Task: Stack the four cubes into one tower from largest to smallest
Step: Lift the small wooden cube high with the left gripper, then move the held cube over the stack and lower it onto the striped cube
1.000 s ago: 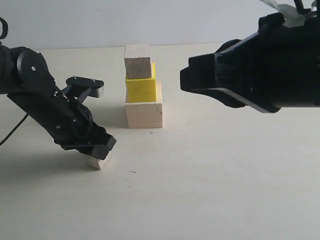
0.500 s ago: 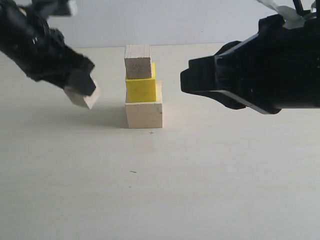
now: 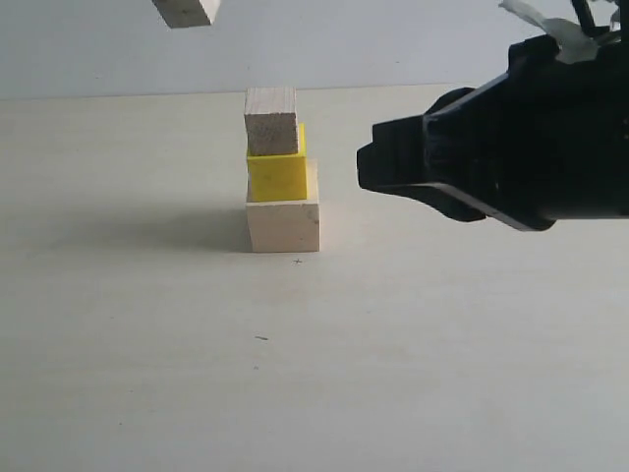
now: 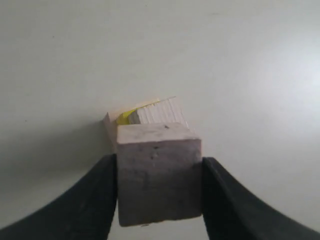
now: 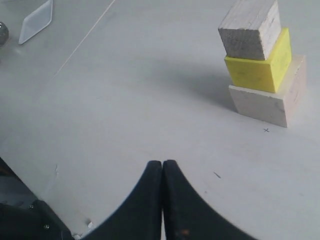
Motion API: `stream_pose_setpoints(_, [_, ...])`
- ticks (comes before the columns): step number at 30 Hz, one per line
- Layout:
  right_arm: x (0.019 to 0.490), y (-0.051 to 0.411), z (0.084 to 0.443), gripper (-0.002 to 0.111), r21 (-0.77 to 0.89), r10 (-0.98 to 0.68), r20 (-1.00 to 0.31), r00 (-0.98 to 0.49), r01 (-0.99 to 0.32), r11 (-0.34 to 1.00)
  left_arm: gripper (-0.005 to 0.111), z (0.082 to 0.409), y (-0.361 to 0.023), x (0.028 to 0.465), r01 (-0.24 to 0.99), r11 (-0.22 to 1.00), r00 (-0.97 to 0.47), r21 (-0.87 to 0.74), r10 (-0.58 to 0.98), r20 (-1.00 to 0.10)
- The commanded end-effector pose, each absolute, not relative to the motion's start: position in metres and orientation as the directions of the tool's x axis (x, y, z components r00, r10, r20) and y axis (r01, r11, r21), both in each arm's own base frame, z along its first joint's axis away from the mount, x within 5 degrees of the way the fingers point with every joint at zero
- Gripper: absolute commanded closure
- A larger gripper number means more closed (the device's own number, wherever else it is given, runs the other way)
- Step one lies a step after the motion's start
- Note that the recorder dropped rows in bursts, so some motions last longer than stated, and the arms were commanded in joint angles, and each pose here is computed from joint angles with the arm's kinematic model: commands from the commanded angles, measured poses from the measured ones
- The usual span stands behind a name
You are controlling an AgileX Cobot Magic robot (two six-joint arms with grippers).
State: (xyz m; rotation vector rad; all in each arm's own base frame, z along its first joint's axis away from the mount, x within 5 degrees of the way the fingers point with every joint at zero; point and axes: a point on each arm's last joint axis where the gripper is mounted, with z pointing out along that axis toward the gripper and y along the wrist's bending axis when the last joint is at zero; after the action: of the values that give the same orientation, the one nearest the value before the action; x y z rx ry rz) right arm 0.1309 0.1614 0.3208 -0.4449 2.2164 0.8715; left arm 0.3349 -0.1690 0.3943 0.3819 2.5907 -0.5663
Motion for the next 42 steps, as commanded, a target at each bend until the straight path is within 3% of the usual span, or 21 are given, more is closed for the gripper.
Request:
stream_pose_setpoints(1, [0.129,0.158,0.317,0.108,0.44,-0.087,-0.702,-0.707,-0.527,0.727,0.107,0.371,-0.181,0.351,0.29,0.886,-0.901,-0.362,0.125,-0.415])
stream_pose_setpoints(3, [0.128,0.158,0.317,0.108,0.439,-0.092,-0.698,-0.71,-0.526,0.729,0.107,0.365,-0.189,0.352,0.338,0.874,-0.891,-0.35,0.178,-0.417])
stream_pose_setpoints(5, [0.128,0.158,0.317,0.108,0.439,-0.092,-0.698,-0.71,-0.526,0.729,0.107,0.367,-0.196,0.351,0.463,0.832,-0.836,-0.305,0.295,-0.463])
stream_pose_setpoints(8, [0.128,0.158,0.317,0.108,0.439,-0.092,-0.698,-0.71,-0.526,0.729,0.107,0.376,-0.201,0.348,0.69,0.706,-0.654,-0.158,0.514,-0.556])
stream_pose_setpoints(11, [0.128,0.158,0.317,0.108,0.439,-0.094,-0.696,-0.712,-0.525,0.729,0.107,0.39,-0.202,0.348,0.806,0.592,-0.476,-0.014,0.635,-0.608])
stream_pose_setpoints(16, [0.128,0.158,0.317,0.108,0.439,-0.094,-0.696,-0.712,-0.525,0.729,0.107,0.403,-0.201,0.348,0.867,0.486,-0.318,0.108,0.708,-0.631])
stream_pose_setpoints(22, [0.128,0.158,0.317,0.108,0.439,-0.092,-0.697,-0.711,-0.526,0.729,0.107,0.397,-0.204,0.351,0.872,0.481,-0.324,0.094,0.711,-0.624])
stream_pose_setpoints(26, [0.128,0.158,0.317,0.108,0.439,-0.094,-0.696,-0.712,-0.525,0.729,0.107,0.395,-0.211,0.348,0.936,0.321,-0.158,0.146,0.752,-0.64])
stream_pose_setpoints(28, [0.128,0.158,0.317,0.108,0.439,-0.094,-0.696,-0.712,-0.525,0.729,0.107,0.395,-0.213,0.347,0.941,0.297,-0.13,0.163,0.761,-0.636])
stream_pose_setpoints(34, [0.128,0.158,0.317,0.108,0.439,-0.094,-0.696,-0.712,-0.525,0.729,0.107,0.386,-0.206,0.356,0.915,0.357,-0.191,0.188,0.794,-0.577])
stream_pose_setpoints(38, [0.129,0.158,0.317,0.108,0.44,-0.087,-0.702,-0.707,-0.527,0.727,0.107,0.388,-0.199,0.359,0.766,0.638,-0.539,-0.077,0.572,-0.618])
stream_pose_setpoints(42, [0.129,0.158,0.318,0.108,0.441,-0.086,-0.703,-0.706,-0.527,0.727,0.107,0.385,-0.201,0.359,0.581,0.772,-0.74,-0.256,0.371,-0.561])
